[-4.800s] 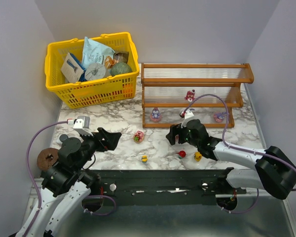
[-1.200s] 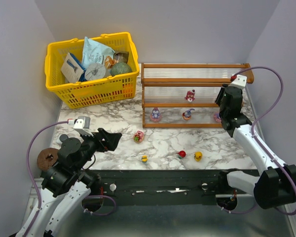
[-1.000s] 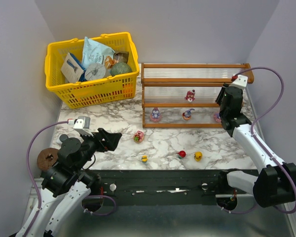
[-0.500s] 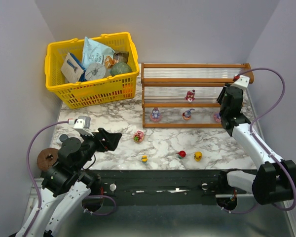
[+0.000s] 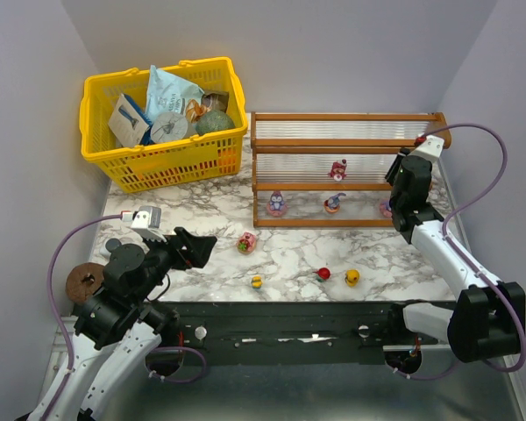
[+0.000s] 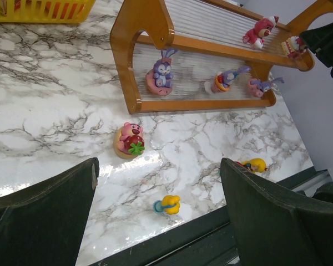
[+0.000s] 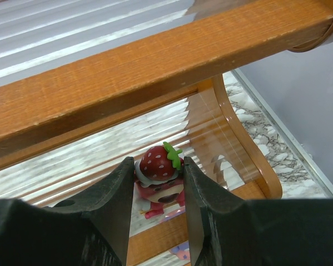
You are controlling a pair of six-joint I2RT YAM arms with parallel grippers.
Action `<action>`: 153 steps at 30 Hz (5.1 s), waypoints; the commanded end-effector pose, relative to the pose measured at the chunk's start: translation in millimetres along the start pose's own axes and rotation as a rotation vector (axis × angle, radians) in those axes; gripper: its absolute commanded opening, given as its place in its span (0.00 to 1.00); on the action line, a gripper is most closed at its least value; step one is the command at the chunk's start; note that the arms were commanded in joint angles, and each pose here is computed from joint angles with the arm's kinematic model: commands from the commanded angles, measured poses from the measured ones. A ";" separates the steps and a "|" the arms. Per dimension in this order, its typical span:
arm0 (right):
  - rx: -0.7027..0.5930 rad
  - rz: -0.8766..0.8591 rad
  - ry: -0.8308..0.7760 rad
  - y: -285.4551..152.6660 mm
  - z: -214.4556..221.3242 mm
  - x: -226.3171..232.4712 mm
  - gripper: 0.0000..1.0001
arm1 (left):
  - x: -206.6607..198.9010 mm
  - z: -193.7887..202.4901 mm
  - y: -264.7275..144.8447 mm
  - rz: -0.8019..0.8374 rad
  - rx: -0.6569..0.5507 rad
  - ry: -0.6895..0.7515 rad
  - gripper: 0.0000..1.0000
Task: Place and organize the plastic toys onto the shelf
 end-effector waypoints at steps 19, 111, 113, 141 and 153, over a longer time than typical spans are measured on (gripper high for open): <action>-0.015 0.025 0.087 -20.2 -18.9 -16.7 0.78 | 1.5 -0.7 -0.1 -0.007 -0.008 -0.003 0.99; 0.279 -0.424 -0.046 -265.8 131.9 375.2 0.75 | 42.3 -44.3 -34.4 -0.218 -0.325 -0.146 0.99; 0.290 -0.424 -0.045 -263.5 133.5 376.4 0.74 | 42.3 -43.6 -33.9 -0.217 -0.322 -0.145 0.99; 0.279 -0.530 -0.142 -266.8 97.5 344.5 0.11 | 39.6 -43.3 -33.5 -0.201 -0.317 -0.140 0.99; 0.130 -0.557 -0.124 -268.5 9.6 297.5 0.10 | 40.0 -43.3 -33.8 -0.201 -0.319 -0.139 0.99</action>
Point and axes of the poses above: each gripper's point midway between its finger pads, its own y axis out along the fingers, its own x axis along the line the jaws close on, z = x × y, the point moved 1 cm from there along -y, back along the fingers, and after that the axes turned 14 degrees about -y, right-handed, at the moved point
